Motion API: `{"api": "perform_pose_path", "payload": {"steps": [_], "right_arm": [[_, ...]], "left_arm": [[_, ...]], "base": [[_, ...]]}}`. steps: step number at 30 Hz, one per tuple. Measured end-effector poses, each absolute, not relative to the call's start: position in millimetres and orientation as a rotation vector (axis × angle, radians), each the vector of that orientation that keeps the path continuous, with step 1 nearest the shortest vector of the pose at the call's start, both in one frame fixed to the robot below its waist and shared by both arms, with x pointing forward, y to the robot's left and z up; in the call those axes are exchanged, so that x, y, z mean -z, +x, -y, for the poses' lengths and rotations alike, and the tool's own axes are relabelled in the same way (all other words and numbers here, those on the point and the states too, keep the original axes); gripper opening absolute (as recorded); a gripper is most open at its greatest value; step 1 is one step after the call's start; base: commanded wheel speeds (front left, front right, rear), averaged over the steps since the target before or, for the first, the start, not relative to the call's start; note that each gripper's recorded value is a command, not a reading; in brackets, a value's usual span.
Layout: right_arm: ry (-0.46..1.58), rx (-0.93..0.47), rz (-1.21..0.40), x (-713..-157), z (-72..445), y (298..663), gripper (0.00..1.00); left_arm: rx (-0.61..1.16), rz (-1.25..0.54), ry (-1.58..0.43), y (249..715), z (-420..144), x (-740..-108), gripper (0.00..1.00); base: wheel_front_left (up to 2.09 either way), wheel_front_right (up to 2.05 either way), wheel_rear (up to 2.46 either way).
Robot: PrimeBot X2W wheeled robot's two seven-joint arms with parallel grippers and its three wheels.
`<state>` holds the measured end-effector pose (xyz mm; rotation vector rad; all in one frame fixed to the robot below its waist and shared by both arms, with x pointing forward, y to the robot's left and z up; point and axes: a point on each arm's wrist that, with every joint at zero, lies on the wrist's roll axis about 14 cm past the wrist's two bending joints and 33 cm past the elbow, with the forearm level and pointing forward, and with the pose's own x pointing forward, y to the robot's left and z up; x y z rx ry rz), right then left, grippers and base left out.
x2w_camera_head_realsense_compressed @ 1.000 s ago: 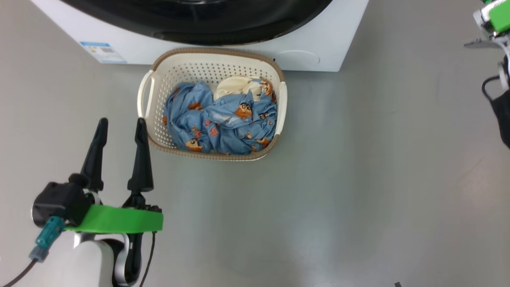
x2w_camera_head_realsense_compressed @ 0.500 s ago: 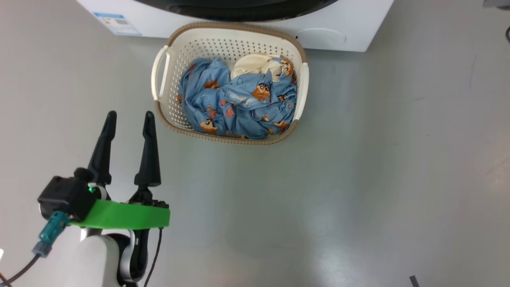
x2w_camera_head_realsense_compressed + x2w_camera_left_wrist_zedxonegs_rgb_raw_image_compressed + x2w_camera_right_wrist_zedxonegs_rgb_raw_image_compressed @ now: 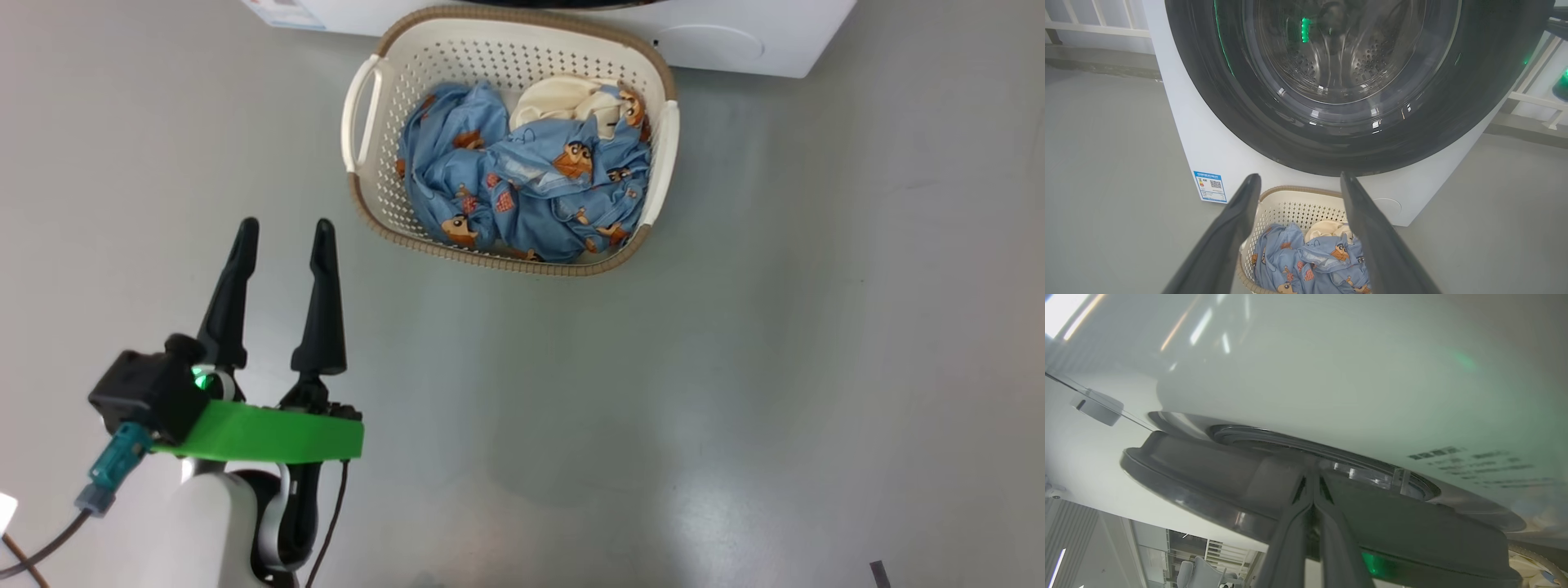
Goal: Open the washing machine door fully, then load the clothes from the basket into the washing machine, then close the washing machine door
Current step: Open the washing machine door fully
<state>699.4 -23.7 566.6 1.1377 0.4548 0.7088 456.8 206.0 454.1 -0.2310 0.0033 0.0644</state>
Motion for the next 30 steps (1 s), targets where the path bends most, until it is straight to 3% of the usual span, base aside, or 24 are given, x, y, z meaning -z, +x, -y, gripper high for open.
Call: {"api": "perform_pose_path", "payload": {"steps": [16, 30], "right_arm": [[1.126, -0.746, -0.529, -570, 2, 704, 0.00], [1.082, -0.784, -0.683, -549, -16, 627, 0.00]], "left_arm": [[-0.100, 0.002, -0.245, 453, -214, -458, 1.00], [-0.112, 0.056, -0.256, 426, -216, -487, 1.00]], "base": [[0.00, 0.00, 0.00], [0.00, 0.00, 0.00]]}}
